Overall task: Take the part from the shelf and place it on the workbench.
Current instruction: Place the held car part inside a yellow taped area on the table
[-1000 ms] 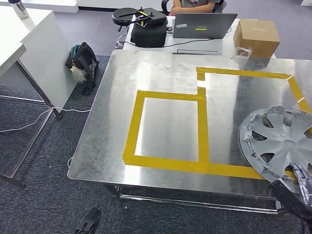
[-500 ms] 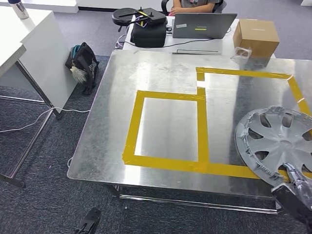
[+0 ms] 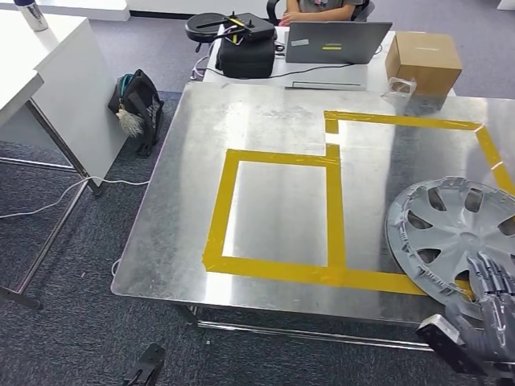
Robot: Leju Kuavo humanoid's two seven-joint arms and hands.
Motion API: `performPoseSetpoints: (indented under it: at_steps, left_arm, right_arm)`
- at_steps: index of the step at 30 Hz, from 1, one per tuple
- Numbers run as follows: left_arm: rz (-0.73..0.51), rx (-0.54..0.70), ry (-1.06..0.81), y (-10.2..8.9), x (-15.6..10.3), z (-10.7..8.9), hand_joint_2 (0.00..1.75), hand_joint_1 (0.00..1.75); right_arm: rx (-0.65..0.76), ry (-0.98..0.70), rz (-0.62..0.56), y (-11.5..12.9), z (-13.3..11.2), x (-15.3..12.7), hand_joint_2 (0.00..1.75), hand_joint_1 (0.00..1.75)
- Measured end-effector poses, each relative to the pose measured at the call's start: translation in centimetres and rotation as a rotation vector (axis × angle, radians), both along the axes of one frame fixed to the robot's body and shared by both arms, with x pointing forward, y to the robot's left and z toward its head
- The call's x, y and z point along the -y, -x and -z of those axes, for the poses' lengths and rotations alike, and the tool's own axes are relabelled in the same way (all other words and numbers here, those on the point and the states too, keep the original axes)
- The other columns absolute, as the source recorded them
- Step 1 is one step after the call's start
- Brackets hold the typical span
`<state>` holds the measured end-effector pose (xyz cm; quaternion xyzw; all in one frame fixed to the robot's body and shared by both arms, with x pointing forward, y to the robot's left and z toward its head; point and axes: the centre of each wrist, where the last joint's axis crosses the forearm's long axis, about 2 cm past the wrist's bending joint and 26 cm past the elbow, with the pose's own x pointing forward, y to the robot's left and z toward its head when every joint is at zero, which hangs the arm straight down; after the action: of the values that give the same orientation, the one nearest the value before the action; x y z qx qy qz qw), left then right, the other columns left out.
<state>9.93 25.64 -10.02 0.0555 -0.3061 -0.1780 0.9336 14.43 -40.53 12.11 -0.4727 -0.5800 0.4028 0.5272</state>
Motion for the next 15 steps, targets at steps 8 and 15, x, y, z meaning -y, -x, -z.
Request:
performPoseSetpoints:
  at_steps: [8, 15]
  left_arm:
    - [-0.019, 0.003, -0.002, 0.3, 0.0, 0.1, 0.0, 0.0]
    - [-0.054, 0.015, 0.005, 0.8, -0.2, 0.2, 0.0, 0.0]
  right_arm:
    - [0.141, 0.069, -0.087, 2.2, -1.6, -4.2, 1.75, 0.0]
    - [0.222, -0.033, -0.116, 5.1, -1.2, -8.7, 1.75, 0.0]
